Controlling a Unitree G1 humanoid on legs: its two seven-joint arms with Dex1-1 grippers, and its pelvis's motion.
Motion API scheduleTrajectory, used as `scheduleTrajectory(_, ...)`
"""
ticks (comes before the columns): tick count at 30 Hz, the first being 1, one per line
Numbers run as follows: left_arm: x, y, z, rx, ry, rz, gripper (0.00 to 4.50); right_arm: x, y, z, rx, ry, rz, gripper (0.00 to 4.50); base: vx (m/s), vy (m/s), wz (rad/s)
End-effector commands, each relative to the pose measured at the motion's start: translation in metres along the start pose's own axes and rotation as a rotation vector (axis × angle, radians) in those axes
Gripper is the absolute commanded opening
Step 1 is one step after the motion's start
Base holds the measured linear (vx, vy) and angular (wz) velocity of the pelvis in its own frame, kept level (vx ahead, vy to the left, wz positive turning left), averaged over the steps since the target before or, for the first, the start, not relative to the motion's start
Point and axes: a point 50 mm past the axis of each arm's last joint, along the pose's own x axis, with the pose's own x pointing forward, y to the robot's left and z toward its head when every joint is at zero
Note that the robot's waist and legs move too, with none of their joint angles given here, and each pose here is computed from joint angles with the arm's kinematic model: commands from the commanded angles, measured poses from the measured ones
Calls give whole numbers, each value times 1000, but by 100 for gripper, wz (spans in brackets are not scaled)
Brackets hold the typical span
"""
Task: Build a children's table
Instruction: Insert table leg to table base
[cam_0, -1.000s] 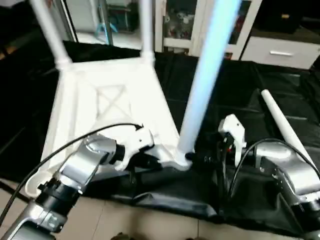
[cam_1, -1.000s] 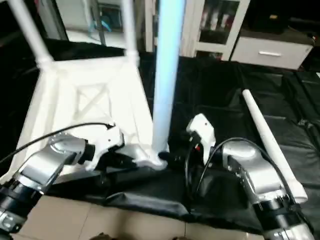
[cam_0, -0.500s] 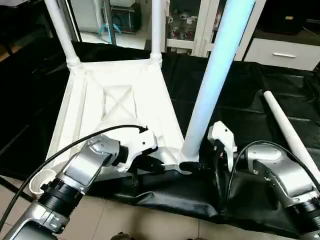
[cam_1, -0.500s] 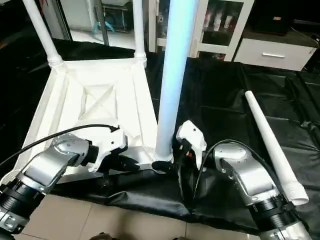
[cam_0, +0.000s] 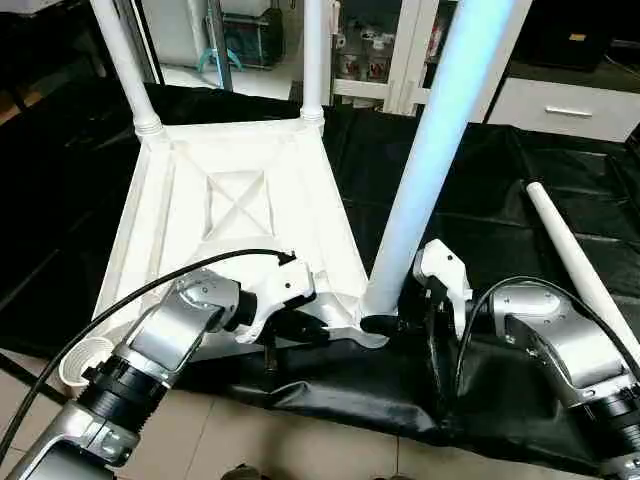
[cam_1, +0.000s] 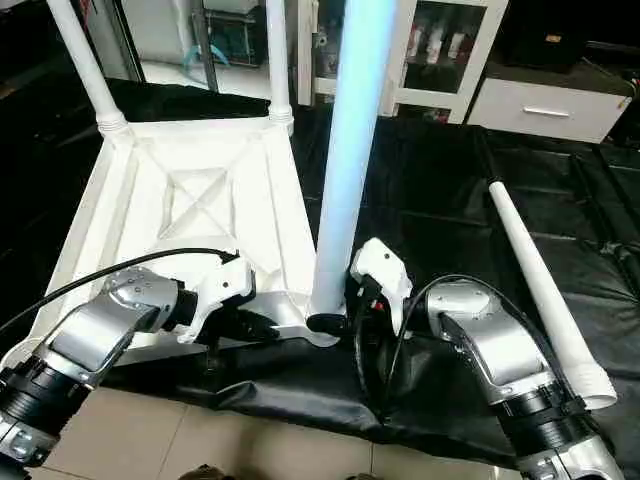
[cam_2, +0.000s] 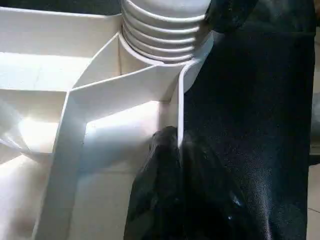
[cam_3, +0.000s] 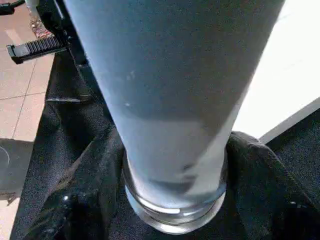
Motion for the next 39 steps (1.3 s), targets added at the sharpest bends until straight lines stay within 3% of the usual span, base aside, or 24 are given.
scheduleTrajectory(1,0,1,10,38,-30,-14,0,-1,0,-1,-9,8,10,271,0,0,0)
scheduleTrajectory(8,0,-1,9,33,-31,-12,0,-1,0,-4,-7,22,20,267,0,0,0)
scheduleTrajectory(13,7,8,11,-35,-95,80,0,12,-7,-4,43,-19,-114,266,0,0,0)
scheduleTrajectory(18,21,28,17,-127,-136,262,0,35,-21,-14,163,-49,-372,266,0,0,0)
scheduleTrajectory(28,50,57,39,-268,-140,616,0,87,-36,-18,410,-66,-778,265,0,0,0)
scheduleTrajectory(31,54,62,45,-267,-139,694,0,97,-42,-14,509,-100,-871,265,0,0,0)
scheduleTrajectory(39,54,63,45,-246,-132,682,0,107,-45,0,522,-153,-854,265,0,0,0)
